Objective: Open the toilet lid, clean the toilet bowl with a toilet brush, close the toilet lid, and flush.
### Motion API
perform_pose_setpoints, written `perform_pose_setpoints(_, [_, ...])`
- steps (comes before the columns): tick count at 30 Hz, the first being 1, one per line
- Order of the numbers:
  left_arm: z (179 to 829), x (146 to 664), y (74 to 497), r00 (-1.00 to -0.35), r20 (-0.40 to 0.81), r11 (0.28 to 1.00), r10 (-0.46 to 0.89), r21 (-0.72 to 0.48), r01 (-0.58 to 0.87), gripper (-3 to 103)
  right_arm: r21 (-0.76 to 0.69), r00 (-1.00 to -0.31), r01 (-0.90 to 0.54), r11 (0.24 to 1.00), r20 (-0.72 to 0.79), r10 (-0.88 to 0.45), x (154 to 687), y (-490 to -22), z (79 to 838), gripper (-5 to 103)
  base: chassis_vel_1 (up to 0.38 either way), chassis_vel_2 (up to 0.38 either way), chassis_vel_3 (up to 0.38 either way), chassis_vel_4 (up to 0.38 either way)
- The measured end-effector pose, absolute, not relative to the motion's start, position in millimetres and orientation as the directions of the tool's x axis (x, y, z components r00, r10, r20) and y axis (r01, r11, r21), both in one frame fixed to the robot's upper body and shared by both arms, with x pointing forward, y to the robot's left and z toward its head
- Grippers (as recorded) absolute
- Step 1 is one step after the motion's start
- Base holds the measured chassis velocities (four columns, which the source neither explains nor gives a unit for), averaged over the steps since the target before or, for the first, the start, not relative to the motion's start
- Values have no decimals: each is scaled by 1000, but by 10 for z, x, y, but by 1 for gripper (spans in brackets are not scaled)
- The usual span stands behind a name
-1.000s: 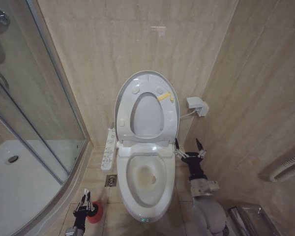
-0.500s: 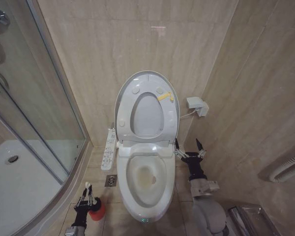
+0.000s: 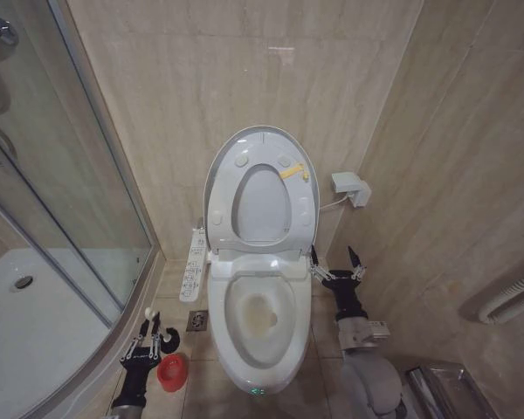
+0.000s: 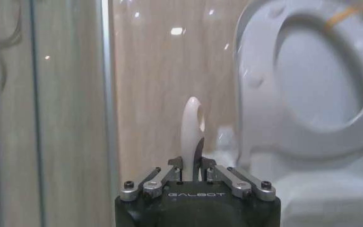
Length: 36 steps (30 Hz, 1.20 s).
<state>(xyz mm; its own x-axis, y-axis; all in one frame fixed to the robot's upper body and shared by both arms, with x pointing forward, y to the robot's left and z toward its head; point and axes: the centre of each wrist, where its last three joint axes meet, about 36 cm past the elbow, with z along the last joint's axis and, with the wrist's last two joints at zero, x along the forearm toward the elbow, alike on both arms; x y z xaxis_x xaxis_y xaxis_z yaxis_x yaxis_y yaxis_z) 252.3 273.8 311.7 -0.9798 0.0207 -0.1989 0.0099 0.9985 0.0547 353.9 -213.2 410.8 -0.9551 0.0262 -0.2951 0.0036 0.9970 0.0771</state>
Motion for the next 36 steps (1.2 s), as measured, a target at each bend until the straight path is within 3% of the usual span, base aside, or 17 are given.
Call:
perform_pose_setpoints(12, [4157,2383,2371,-913,-382,990,142,57,130,19,77,-955,4,997,-295,26,3539,-2132,4108,100,0,0,0,0])
perform_pose_setpoints(16, [4466,2380,2215,-887,-419,975,197,-10,221,19,77,-955,4,997,-295,26,3539,-2132,4108,100,0,0,0,0])
perform_pose_setpoints(23, [4466,2614,2253,-869,-422,954,259,-31,299,19,77,-955,4,997,-295,26,3539,-2132,4108,100,0,0,0,0])
perform_pose_setpoints(36, [4035,3530,2487,-838,-352,885,417,-55,463,19,77,-955,4,997,-295,26,3539,-2132,4108,100,0,0,0,0])
